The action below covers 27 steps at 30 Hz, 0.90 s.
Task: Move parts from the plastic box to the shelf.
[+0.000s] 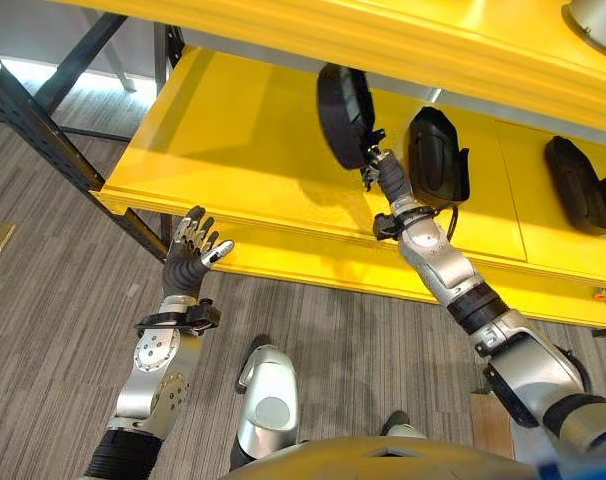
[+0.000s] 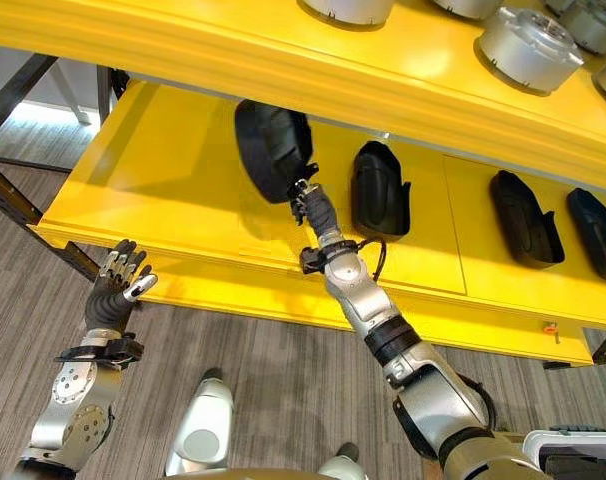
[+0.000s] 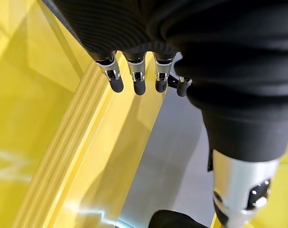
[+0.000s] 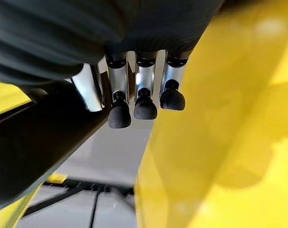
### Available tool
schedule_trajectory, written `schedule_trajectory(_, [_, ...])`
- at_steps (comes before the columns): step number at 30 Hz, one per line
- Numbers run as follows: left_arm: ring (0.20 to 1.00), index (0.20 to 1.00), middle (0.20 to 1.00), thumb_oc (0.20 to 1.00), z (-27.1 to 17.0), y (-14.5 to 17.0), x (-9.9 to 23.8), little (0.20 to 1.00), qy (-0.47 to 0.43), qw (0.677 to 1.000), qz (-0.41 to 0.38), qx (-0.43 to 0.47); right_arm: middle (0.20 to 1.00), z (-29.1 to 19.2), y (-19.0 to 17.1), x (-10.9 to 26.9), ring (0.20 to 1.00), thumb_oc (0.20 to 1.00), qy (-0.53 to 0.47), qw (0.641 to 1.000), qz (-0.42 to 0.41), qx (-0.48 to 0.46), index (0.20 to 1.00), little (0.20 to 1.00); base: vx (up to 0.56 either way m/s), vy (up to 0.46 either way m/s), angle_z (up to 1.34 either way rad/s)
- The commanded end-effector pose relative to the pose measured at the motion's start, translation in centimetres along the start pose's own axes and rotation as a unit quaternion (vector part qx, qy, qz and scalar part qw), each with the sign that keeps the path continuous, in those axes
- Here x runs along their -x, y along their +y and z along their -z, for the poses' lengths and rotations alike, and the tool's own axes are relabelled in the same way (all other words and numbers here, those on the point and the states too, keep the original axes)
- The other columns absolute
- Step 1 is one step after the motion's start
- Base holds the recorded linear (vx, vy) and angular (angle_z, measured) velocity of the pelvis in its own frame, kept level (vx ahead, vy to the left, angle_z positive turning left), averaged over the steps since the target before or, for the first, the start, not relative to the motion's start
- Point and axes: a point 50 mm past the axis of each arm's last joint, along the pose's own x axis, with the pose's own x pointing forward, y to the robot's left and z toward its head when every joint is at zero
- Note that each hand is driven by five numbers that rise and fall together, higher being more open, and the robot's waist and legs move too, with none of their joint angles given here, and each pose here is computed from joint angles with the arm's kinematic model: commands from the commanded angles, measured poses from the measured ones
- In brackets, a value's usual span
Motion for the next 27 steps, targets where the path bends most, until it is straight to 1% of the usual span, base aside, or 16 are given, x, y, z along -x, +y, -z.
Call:
schedule_trajectory(1, [1.0,1.0,1.0,1.0,-1.6,-1.7,-0.1,1.0,-0.043,0.997,0.059,-0.002,0.2,-7.2,-3.2,-2.8,0.2,0.2,-0.127,0.989,0.054,0.046,0.2,0.2,-0.04,0.009,0.03])
schedule_trajectory(2, [1.0,1.0,1.0,1.0,-1.6,-1.7,-0.1,1.0,-0.044,0.997,0.062,-0.001,0.2,-7.1,-3.7,-3.1,0.2,0.2,-0.118,0.989,0.066,0.056,0.2,0.2,-0.04,0.0,0.02])
schedule_trajectory(4, [1.0,1.0,1.0,1.0,-1.8,-1.8,-0.2,1.0,-0.047,0.997,0.067,-0.004,0.2,-8.0,-4.5,-3.6,0.2,0.2,-0.127,0.983,0.071,0.109,0.2,0.2,-0.05,-0.002,0.03])
schedule_trajectory(8, [1.0,1.0,1.0,1.0,-2.2,-2.3,-0.6,1.0,-0.053,0.995,0.085,-0.006,0.2,-9.3,-5.8,-4.6,0.2,0.2,-0.126,0.977,0.09,0.147,0.2,0.2,-0.04,0.006,0.05])
schedule_trajectory(15, [1.0,1.0,1.0,1.0,-2.8,-3.0,-1.1,1.0,-0.07,0.993,0.097,0.0,0.2,-11.5,-4.9,-5.5,0.2,0.2,-0.15,0.972,0.076,0.166,0.2,0.2,-0.03,0.009,0.05])
schedule_trajectory(18, [1.0,1.0,1.0,1.0,-3.0,-3.4,-1.4,1.0,-0.076,0.991,0.105,0.002,0.2,-12.7,-4.2,-5.9,0.2,0.2,-0.162,0.966,0.064,0.193,0.2,0.2,0.0,0.0,0.0])
schedule_trajectory(25, [1.0,1.0,1.0,1.0,-3.3,-3.7,-1.6,1.0,-0.083,0.99,0.112,0.001,0.2,-12.2,-4.9,-6.5,0.2,0.2,-0.136,0.954,0.068,0.258,0.2,0.2,-0.02,0.008,0.07])
schedule_trajectory(27, [1.0,1.0,1.0,1.0,-3.3,-3.7,-1.6,1.0,-0.082,0.99,0.113,0.001,0.2,-12.1,-5.0,-6.6,0.2,0.2,-0.134,0.953,0.067,0.263,0.2,0.2,0.02,-0.007,0.07])
